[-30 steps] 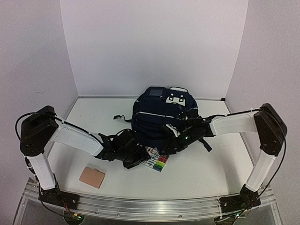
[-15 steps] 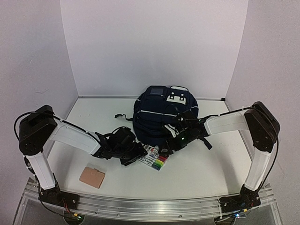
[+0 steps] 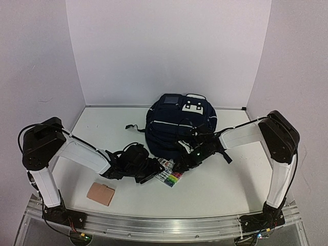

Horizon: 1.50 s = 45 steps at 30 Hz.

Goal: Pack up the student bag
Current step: Pick up the stationery from the center of the board.

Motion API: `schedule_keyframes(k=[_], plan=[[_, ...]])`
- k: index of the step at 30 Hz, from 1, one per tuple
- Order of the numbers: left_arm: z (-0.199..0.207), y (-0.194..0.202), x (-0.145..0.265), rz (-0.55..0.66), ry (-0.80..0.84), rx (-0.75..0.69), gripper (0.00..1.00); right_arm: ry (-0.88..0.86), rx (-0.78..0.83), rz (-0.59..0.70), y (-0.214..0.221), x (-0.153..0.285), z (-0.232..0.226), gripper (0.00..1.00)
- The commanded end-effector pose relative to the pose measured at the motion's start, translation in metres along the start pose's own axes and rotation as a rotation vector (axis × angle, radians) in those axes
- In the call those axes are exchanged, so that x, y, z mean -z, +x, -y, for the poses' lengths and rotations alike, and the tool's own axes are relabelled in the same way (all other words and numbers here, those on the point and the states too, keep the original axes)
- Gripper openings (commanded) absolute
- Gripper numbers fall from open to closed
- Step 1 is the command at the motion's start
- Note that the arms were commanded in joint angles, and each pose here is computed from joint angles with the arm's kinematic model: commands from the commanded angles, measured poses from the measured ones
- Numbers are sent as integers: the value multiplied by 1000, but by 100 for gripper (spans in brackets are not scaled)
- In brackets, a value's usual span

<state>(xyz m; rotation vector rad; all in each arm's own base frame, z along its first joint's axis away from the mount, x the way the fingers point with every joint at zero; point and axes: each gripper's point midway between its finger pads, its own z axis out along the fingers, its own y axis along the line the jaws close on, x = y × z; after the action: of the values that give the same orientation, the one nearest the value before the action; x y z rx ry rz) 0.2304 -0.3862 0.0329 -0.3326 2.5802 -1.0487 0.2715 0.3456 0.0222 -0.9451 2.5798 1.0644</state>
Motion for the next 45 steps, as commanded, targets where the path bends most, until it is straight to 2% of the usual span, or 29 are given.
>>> schedule_keyframes(k=[1,6,8,12,18,24,28,31,33,39,41,43,45], plan=[[-2,16,-26,-60,29,34,67,-168,-135,-90,21,-11,-21,51],[3,15,-34,-60,35,19,66,-220,-108,-27,-4,12,-47,11],[5,13,-32,-51,35,10,66,-212,-101,-9,-10,18,-50,0],[2,9,-21,-28,22,8,67,-201,-89,25,-17,31,-57,0],[1,-2,9,47,36,-31,82,-171,-32,108,-33,60,-73,0],[20,-15,49,139,166,-71,91,-212,-18,171,-52,87,-95,0],[48,-20,70,163,276,-115,90,-222,-19,200,-63,97,-103,0],[72,-22,80,175,383,-135,83,-237,-25,212,-70,98,-106,0],[85,-23,85,187,453,-136,74,-255,-27,223,-75,99,-109,0],[105,-32,95,242,562,-107,39,-304,-20,269,-91,108,-122,0],[104,-38,100,274,567,-87,22,-295,3,282,-96,111,-120,3],[101,-46,107,308,550,-57,4,-252,29,311,-104,120,-109,21],[96,-52,112,335,516,-43,0,-157,83,353,-118,135,-92,43]])
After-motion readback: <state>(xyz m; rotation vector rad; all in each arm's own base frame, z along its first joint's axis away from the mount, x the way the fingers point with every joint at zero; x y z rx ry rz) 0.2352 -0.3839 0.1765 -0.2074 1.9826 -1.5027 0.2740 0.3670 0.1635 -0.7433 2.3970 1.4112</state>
